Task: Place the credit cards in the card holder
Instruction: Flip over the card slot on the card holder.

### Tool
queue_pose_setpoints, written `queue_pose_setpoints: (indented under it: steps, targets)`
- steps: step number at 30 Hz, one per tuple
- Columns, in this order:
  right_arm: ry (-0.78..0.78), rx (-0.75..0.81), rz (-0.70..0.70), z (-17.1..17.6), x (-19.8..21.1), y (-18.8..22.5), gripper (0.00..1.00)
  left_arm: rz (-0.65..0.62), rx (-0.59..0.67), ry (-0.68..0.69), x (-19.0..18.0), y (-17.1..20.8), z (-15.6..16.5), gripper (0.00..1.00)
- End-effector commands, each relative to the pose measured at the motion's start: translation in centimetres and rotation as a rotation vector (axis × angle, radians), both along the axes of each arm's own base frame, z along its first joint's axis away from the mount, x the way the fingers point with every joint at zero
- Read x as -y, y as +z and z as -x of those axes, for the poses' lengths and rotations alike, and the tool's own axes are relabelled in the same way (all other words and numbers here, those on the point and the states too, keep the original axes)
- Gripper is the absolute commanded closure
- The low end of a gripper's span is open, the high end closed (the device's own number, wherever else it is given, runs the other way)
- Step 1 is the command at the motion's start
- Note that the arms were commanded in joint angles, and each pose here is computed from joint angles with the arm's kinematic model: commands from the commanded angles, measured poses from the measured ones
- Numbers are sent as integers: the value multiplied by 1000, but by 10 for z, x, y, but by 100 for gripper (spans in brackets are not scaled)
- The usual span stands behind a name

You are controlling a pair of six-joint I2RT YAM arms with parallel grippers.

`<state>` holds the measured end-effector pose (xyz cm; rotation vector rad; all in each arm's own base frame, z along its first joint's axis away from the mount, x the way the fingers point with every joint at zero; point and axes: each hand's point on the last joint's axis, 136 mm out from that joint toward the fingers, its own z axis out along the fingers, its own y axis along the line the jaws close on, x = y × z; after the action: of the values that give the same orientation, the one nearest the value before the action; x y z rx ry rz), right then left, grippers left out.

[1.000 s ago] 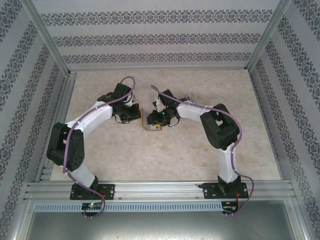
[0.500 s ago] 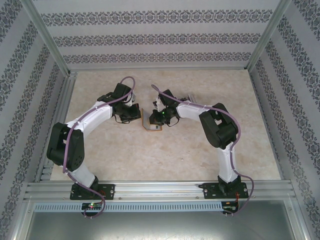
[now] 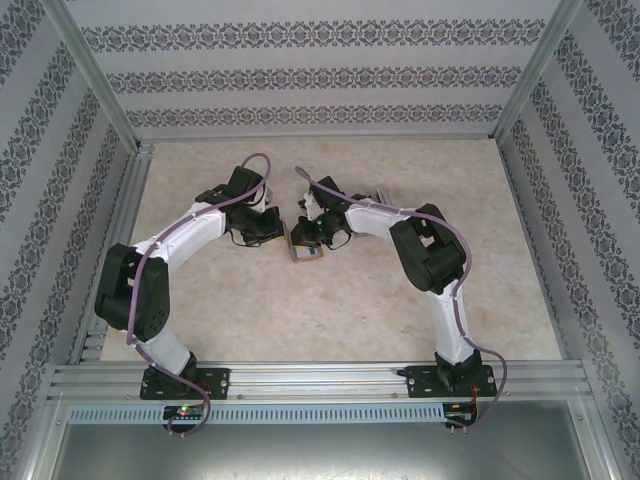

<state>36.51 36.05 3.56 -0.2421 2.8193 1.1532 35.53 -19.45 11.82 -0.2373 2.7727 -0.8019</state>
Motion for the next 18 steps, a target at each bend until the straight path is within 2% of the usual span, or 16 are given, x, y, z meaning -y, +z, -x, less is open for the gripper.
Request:
queue_pose_setpoints:
  steps: [1,10,18]
  targets:
    - [28,3,-26,3,-7,8,87,46,31,12,5,12,-15,100]
    - [-20,38,-23,4,24,31,83,-37,-1,24,-13,-7,-6,100]
    - [-3,64,-57,4,22,49,77,-7,-11,40,-14,-13,-5,100]
